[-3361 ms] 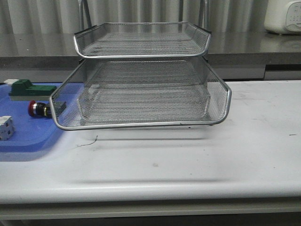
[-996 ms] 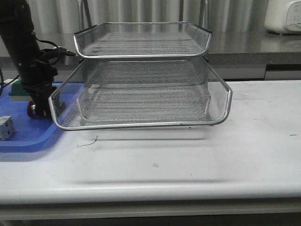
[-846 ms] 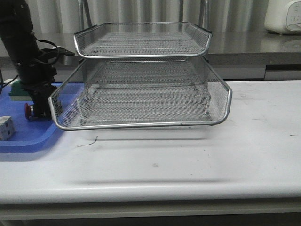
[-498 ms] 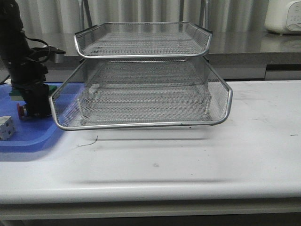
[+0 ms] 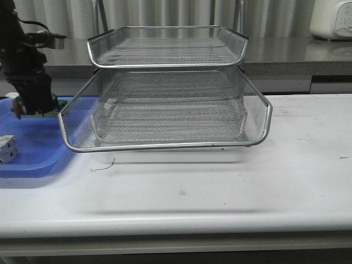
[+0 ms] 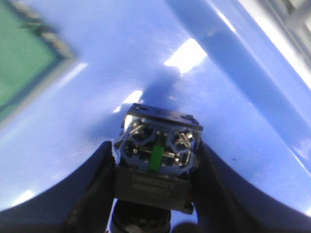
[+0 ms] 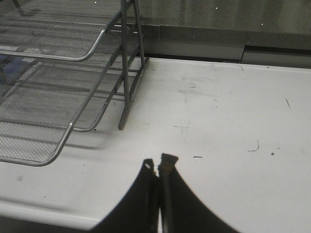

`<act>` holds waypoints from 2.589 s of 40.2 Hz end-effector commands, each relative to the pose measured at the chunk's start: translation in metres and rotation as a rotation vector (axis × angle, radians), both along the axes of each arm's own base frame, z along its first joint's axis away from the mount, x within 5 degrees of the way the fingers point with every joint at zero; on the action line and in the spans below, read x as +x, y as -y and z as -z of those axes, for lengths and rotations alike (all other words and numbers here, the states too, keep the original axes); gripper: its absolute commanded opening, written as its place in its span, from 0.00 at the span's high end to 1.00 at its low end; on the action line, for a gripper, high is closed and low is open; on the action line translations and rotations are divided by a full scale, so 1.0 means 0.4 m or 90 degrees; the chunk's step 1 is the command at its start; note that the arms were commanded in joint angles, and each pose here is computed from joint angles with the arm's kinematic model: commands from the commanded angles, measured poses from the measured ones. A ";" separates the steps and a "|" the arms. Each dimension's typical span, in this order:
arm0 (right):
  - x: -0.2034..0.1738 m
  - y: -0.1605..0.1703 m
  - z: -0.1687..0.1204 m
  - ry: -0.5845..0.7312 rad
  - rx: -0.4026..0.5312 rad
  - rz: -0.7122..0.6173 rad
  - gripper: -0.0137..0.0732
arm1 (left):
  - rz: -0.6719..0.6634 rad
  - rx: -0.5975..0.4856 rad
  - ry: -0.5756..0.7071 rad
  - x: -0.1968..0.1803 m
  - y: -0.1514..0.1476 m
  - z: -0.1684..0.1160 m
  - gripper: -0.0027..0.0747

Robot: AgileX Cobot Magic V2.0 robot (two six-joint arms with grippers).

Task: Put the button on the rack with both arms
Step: 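Lift the red button and carry it over the pulled-out tier, then open the left gripper to drop the button onto the tier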

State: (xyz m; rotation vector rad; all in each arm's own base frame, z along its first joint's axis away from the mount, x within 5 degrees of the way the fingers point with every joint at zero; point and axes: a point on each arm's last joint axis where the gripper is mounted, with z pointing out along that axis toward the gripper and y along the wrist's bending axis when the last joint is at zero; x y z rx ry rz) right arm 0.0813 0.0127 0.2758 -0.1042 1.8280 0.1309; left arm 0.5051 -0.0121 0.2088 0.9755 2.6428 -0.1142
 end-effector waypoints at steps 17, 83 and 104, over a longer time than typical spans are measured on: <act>0.005 0.003 -0.037 0.060 0.005 0.009 0.91 | -0.159 -0.012 0.129 -0.225 -0.048 -0.417 0.73; 0.005 0.003 -0.037 0.060 0.005 0.009 0.91 | 0.211 -0.101 0.094 -0.389 0.615 -0.211 0.28; 0.005 0.003 -0.037 0.060 0.005 0.009 0.91 | 0.247 -0.075 0.027 -0.450 0.581 -0.319 0.35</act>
